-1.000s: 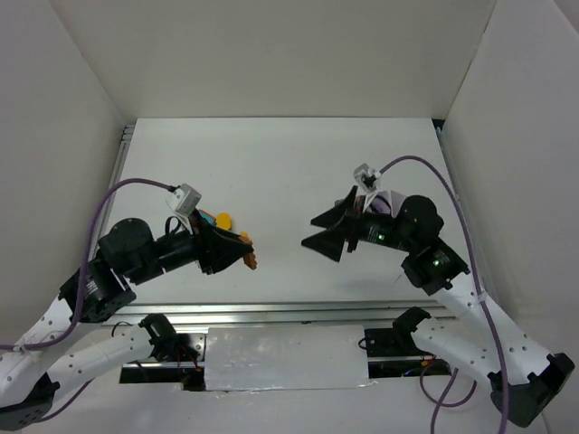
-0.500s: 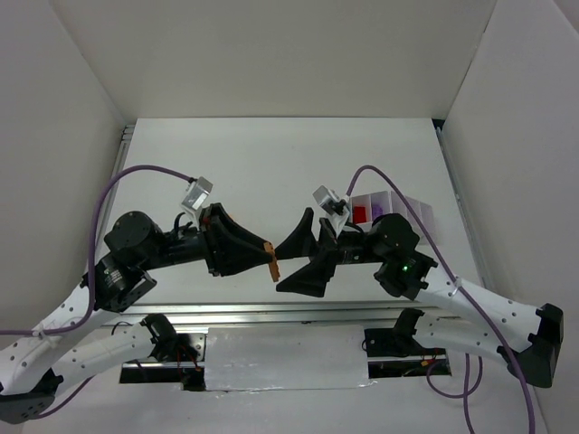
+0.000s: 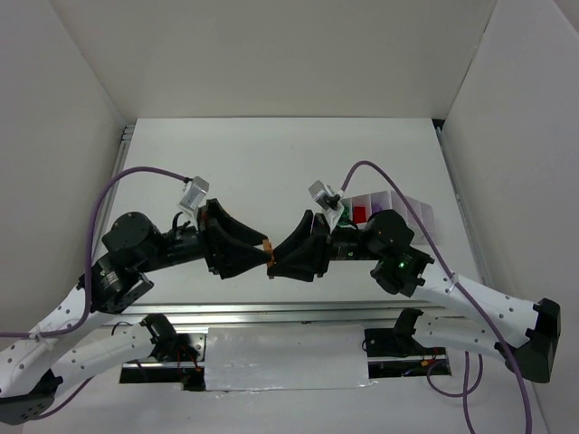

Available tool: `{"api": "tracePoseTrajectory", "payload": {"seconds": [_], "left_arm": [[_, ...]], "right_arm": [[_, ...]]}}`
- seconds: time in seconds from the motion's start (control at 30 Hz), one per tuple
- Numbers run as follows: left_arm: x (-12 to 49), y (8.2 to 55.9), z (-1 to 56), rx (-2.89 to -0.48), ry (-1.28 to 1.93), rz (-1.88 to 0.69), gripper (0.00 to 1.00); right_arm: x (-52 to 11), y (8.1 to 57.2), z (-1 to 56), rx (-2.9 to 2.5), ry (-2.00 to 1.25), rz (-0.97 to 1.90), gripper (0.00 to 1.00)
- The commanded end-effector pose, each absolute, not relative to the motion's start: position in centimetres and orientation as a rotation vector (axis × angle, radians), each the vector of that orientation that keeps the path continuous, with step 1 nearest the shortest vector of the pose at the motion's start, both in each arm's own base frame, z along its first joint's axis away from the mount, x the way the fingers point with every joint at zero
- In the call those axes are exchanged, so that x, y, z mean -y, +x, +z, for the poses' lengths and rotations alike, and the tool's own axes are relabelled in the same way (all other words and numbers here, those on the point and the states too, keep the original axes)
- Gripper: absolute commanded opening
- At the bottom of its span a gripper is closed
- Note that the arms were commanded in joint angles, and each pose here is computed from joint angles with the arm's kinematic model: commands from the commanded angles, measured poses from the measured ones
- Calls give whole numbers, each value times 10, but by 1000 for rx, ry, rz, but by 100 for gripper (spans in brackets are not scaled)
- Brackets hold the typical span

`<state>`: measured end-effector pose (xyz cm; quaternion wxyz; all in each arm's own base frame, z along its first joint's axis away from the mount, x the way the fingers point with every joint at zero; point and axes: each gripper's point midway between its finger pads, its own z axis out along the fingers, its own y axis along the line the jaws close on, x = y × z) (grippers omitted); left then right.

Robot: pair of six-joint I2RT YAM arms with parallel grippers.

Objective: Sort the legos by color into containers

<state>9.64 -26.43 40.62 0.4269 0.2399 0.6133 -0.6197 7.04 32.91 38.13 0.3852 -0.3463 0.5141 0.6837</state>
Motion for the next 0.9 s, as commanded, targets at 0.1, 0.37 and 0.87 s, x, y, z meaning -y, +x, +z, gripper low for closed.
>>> {"api": "tracePoseTrajectory", "payload": {"seconds": [0.1,0.37,0.87], "left_arm": [[206,174,382,-1761,147,-1007,100],[88,192,341,-1873,-193,-394,100],[80,186,267,-1964,-97,-276,99]], "right_arm": [[-315,132,338,-1563,-706,1351,0],[-150,271,252,-2031,-35,511,0],[3,337,226,-2286,307,-328,0]]}}
